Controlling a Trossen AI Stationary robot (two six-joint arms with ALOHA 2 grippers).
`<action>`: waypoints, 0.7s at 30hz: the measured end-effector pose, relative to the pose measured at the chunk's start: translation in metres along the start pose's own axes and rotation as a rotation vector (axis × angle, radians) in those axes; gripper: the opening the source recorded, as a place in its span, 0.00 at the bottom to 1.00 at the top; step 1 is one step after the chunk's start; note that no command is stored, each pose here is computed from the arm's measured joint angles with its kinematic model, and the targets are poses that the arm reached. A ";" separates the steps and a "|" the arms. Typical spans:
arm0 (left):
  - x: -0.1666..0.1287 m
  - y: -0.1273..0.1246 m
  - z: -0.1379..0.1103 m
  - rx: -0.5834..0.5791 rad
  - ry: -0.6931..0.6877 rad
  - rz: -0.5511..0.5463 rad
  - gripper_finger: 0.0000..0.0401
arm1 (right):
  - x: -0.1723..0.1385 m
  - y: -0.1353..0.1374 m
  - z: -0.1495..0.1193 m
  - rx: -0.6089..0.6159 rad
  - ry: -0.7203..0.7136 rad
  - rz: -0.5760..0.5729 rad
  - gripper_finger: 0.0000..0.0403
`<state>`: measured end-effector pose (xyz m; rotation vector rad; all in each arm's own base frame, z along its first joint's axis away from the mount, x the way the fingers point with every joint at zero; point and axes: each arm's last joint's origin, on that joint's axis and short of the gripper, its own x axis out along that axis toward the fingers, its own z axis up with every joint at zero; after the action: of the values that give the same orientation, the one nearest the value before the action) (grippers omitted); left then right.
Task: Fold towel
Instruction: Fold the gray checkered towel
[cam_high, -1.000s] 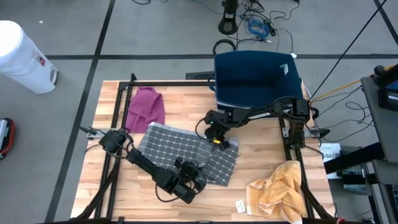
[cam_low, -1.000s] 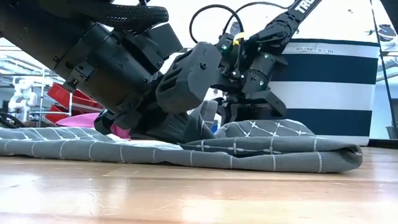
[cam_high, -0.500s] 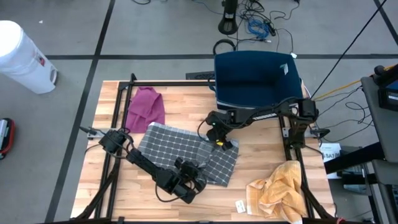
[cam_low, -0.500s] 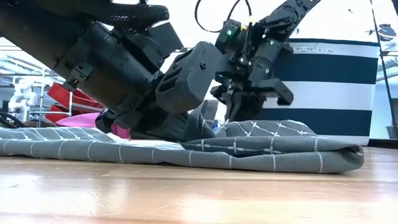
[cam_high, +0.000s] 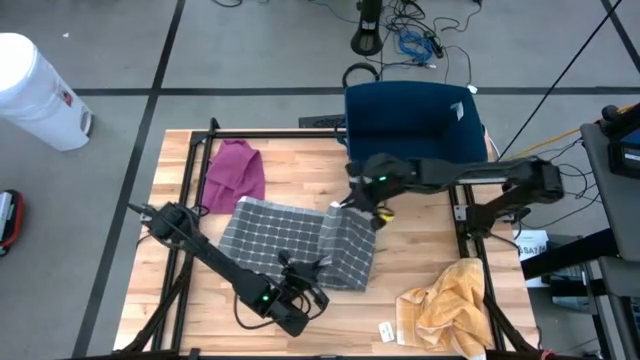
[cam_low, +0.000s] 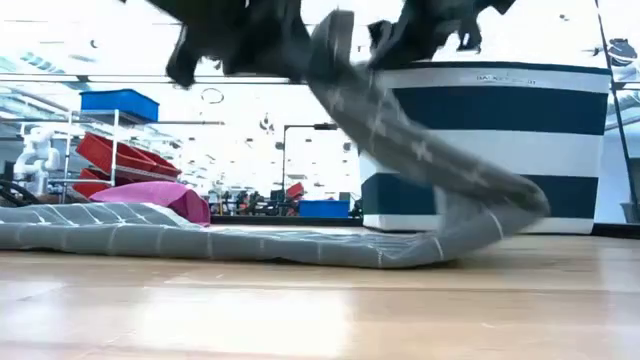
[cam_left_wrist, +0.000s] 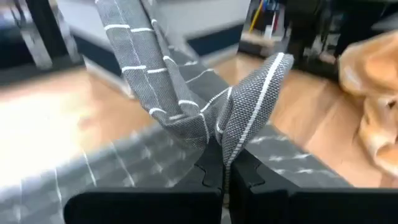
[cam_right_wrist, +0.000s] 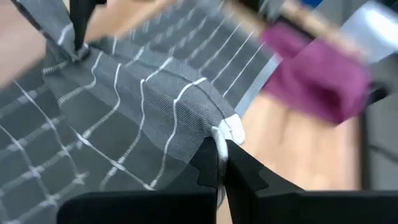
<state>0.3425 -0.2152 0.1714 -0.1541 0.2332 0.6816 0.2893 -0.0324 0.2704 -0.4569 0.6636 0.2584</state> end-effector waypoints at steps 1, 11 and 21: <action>-0.003 -0.002 0.009 0.016 -0.018 -0.008 0.00 | -0.011 0.000 0.004 -0.003 -0.031 -0.020 0.00; -0.058 -0.005 0.085 0.101 -0.119 -0.109 0.00 | -0.092 0.002 0.027 -0.032 -0.293 -0.195 0.00; -0.092 -0.003 0.120 0.138 -0.184 -0.102 0.00 | -0.098 -0.004 0.040 -0.079 -0.364 -0.231 0.00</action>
<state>0.2945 -0.2469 0.3118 0.0293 0.0944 0.5721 0.2373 -0.0253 0.3628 -0.5410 0.2424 0.1430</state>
